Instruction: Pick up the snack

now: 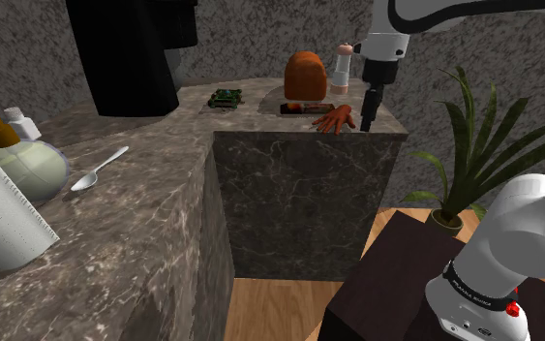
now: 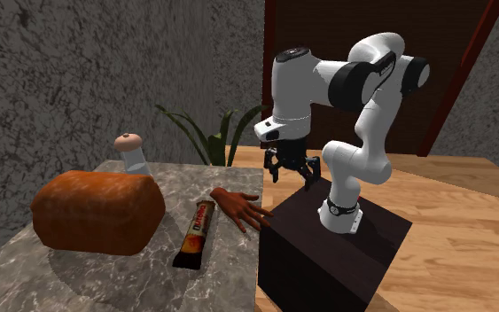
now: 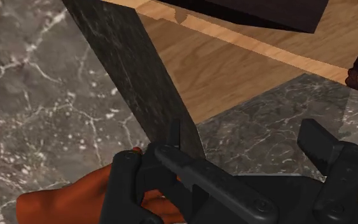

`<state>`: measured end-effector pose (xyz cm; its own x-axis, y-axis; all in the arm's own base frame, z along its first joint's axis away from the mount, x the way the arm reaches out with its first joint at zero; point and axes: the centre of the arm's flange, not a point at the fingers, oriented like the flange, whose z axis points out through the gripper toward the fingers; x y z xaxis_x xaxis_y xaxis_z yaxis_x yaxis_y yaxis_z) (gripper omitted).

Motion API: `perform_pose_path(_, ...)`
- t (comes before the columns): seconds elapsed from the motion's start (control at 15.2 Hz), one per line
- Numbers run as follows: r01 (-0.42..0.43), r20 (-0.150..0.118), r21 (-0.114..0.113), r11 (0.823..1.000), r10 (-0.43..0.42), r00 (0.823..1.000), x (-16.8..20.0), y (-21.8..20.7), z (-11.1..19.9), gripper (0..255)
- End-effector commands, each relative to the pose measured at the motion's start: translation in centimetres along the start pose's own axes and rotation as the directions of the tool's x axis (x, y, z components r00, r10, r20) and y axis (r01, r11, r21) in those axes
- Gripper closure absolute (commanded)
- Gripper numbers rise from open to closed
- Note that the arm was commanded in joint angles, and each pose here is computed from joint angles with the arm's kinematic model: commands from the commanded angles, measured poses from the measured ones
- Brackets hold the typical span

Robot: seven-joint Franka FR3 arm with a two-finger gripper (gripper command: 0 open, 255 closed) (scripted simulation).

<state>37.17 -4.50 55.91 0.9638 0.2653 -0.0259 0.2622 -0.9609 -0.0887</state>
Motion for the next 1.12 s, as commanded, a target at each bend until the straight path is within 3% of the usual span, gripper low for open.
perform_pose_path(0.0, 0.036, 0.000, -0.006, 0.999, -0.036, 0.999, 2.0, 1.8, 0.1, 0)
perform_pose_path(0.53, 0.174, 0.001, -0.024, 0.984, -0.174, 0.985, 10.3, 8.0, -0.4, 0)
perform_pose_path(1.06, 0.308, 0.004, -0.043, 0.950, -0.309, 0.951, 19.3, 13.0, -1.0, 0)
